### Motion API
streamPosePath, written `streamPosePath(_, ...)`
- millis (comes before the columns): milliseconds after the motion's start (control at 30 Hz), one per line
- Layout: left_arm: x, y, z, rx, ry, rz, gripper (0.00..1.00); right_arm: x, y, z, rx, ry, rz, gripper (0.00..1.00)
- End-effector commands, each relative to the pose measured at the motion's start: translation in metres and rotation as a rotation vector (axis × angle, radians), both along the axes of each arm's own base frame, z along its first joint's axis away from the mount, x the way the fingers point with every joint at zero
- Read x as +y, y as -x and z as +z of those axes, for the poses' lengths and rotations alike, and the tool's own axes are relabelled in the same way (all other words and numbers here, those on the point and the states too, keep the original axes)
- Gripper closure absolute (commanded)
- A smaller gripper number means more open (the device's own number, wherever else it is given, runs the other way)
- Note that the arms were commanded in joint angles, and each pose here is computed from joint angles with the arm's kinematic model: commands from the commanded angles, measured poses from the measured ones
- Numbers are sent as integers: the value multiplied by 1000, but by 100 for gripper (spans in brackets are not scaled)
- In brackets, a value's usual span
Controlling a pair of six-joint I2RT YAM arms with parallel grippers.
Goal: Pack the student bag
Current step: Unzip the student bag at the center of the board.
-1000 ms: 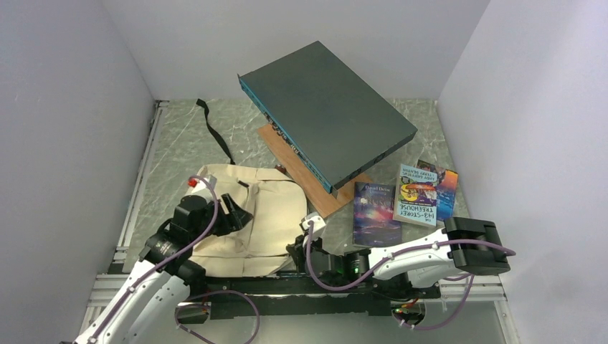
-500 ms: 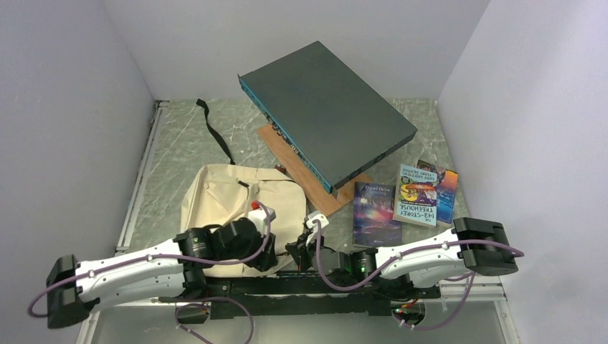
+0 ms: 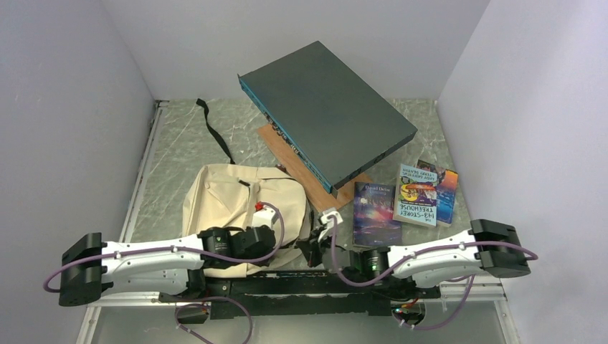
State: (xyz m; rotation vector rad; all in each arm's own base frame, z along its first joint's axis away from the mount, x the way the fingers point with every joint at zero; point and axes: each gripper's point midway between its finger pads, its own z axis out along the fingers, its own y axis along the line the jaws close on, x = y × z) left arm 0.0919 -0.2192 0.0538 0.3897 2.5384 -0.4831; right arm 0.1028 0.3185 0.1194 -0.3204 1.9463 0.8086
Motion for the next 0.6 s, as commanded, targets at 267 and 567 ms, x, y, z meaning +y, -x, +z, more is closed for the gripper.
streamPosePath(267,45,7,-10,-15,49,94,100,-77,-63,25,-92,-77,-204,100)
streamPosePath(567,-6,14,68,-150,413,-163,55,-16,-30,48,-159,-127,149,100)
